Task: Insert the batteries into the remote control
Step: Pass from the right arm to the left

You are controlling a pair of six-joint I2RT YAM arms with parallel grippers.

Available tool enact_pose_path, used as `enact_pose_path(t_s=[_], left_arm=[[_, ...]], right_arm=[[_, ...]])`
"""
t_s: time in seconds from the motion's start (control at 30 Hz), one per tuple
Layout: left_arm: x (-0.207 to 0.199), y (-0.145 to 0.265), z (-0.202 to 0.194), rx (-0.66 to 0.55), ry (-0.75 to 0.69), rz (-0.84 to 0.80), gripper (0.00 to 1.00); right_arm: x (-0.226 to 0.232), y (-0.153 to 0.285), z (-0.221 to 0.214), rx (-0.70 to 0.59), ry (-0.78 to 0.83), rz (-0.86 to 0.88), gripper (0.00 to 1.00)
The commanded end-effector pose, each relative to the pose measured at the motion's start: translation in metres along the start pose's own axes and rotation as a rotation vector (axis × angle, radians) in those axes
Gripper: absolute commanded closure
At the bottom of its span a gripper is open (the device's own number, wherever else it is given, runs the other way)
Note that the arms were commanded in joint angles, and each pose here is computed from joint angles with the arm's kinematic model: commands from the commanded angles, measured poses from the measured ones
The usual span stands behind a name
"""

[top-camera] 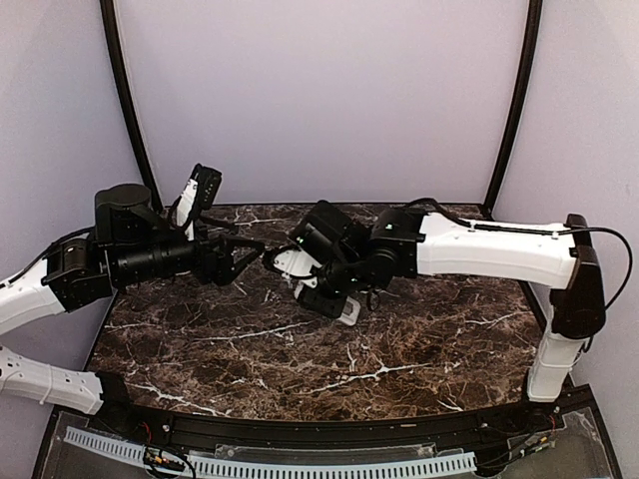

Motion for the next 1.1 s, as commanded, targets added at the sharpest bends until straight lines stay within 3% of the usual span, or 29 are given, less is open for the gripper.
enact_pose_path(t_s=[0.0,0.17,0.43,0.73,0.9,1.07], left_arm=[[0.004,0.018,-0.015,0.007,0.190,-0.028,0.22],[-0.009,0.015,-0.021,0.020,0.237,-0.130,0.24],[-0.019,-0.003,-0.017,0.044,0.233,-0.177,0.24],[0.004,-0.021,-0.029,0.103,0.252,-0.008,0.55],[0.010,-0.021,-0.027,0.077,0.263,0.028,0.58],[0.009,-0.025,-0.040,0.141,0.275,0.022,0.65]], right_arm=[[-0.022,0.065,0.062,-0.378,-0.010,-0.136,0.99],[-0.019,0.073,0.079,-0.478,0.008,-0.186,0.98],[-0.014,0.069,0.096,-0.507,0.019,-0.208,0.98],[-0.008,0.068,0.106,-0.510,0.035,-0.273,0.98],[0.000,0.066,0.110,-0.508,0.070,-0.298,0.98],[-0.006,0.069,0.115,-0.517,0.067,-0.343,0.99]])
Point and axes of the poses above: each gripper's point midway between its finger pads, its own y axis back along the fingers, its own x axis along the line the jaws close on, z = x × y, the point moved 2 cm from there along y, back along the fingers, and after that the axes turned 7 degrees about y, right-handed, at the moved point
